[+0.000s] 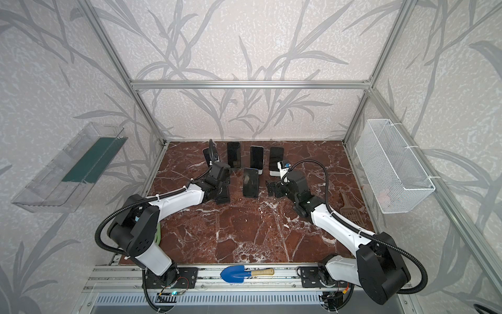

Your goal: Remove the phone from the phone stand

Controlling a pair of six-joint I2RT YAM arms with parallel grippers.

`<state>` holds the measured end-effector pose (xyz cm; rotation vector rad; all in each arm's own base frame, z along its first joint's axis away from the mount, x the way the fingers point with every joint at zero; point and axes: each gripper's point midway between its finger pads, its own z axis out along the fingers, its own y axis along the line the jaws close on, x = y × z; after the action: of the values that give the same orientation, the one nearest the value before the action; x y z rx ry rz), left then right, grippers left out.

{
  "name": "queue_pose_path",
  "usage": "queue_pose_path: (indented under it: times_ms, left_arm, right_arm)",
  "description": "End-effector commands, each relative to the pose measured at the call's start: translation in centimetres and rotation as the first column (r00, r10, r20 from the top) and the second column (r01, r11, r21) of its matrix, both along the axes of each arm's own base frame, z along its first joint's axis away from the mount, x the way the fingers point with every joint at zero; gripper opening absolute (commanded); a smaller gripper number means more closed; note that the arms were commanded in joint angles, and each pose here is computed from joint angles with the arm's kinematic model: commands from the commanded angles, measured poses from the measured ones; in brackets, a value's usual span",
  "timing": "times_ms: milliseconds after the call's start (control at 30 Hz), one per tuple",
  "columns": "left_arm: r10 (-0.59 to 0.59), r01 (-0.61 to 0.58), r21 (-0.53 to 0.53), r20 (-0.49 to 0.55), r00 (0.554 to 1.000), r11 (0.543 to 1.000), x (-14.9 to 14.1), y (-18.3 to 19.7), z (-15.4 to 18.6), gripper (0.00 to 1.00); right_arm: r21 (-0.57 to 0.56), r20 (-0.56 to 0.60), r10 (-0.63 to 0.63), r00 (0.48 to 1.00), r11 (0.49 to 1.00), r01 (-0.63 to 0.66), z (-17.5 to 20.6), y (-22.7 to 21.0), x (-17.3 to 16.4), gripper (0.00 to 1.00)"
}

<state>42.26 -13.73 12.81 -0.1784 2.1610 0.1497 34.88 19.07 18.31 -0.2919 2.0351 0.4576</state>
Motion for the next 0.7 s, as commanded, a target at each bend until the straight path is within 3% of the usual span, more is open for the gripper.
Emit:
queue_pose_path:
  times_ms: [0,667]
  left_arm:
    - [-0.002,0.002,0.004,0.016,1.000,1.000,-0.4,0.5,1.1,0.58]
    - [-0.042,0.043,-0.012,0.095,0.995,0.999,-0.3,0.2,5.9,0.52]
  right_arm:
    - [0.019,0.027,0.003,1.000,1.000,-0.003,1.0,-0.1,-0.1,0.99]
    - [0.028,0.027,-0.001,1.000,1.000,0.001,0.9,-0.1,-0.1,0.99]
